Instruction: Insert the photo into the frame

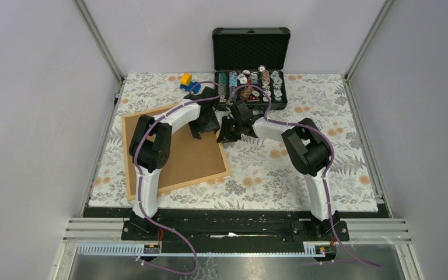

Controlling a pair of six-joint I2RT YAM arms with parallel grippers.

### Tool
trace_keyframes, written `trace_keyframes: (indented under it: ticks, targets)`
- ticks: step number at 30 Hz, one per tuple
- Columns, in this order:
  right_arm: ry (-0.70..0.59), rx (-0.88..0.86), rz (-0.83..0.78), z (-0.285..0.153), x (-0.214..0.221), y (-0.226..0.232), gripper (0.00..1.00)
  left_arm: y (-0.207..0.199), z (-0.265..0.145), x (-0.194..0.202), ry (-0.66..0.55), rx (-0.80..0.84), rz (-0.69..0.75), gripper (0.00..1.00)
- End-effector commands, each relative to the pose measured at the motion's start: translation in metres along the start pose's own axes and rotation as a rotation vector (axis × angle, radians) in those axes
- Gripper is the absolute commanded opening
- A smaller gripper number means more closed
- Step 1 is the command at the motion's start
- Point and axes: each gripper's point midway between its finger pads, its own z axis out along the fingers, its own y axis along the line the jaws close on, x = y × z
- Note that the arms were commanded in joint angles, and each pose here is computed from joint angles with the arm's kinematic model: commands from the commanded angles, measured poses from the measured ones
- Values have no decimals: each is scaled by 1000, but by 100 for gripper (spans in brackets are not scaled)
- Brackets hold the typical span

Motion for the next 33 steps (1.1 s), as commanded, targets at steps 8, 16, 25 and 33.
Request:
trace_keyframes:
  ticks: [8, 16, 25, 33]
  targets:
    - [189, 103, 38, 15, 62, -37, 0, 42, 68, 25, 30, -274, 36, 73]
    - [189, 101, 36, 15, 61, -37, 0, 50, 57, 17, -35, -285, -2, 74]
    - [193, 100, 37, 16, 63, -37, 0, 26, 40, 15, -59, 82, -15, 75]
    - [193, 100, 37, 17, 62, -38, 0, 24, 48, 18, -26, 11, -13, 76]
